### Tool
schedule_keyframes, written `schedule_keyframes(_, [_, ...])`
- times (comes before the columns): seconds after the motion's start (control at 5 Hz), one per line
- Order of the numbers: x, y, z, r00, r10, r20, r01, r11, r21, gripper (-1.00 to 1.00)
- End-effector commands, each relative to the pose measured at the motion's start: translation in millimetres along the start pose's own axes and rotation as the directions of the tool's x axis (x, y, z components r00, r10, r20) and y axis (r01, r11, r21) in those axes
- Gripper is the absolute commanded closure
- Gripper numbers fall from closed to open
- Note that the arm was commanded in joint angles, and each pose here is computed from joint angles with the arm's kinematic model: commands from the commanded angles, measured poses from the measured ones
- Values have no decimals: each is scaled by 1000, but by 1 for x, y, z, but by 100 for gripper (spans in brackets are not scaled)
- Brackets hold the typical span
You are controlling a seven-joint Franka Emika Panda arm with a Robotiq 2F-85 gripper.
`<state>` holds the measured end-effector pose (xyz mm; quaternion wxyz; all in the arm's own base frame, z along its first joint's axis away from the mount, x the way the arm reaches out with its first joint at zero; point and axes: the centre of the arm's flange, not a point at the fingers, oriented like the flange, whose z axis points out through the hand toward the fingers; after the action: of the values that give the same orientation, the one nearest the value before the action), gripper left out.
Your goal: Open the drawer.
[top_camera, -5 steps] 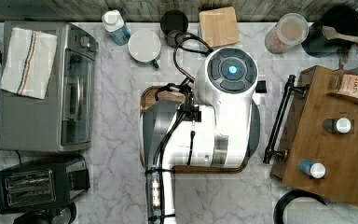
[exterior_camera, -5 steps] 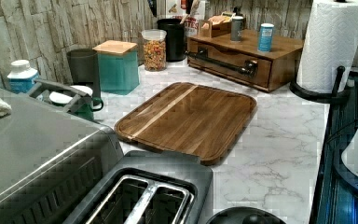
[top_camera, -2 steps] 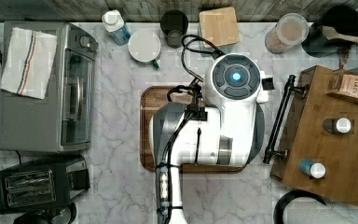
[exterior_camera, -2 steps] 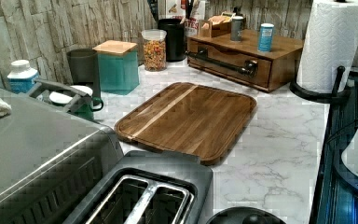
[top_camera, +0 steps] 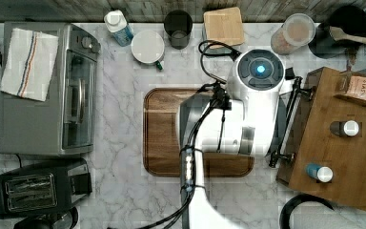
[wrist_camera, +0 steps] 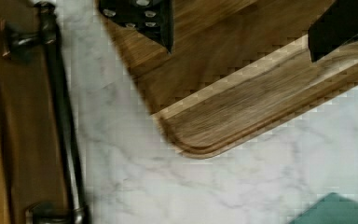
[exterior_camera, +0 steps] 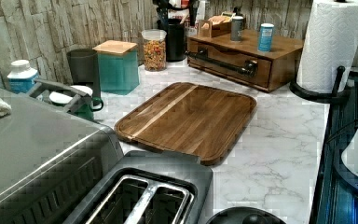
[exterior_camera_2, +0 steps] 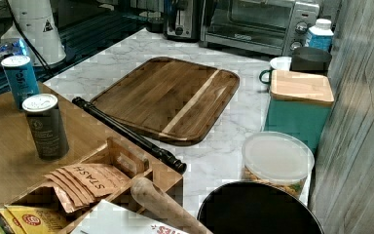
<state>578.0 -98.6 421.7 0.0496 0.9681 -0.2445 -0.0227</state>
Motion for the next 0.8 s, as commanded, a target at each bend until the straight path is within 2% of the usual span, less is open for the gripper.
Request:
schedule_keyframes(0.2, [75, 119, -9, 991, 41, -125, -40, 999, 12, -100])
schedule_keyframes(0.4, [80, 127, 1, 982, 1, -189, 0, 1000, 8, -100])
schedule_keyframes(0.8, [69, 120, 23, 977, 50, -208, -50, 999, 6, -100])
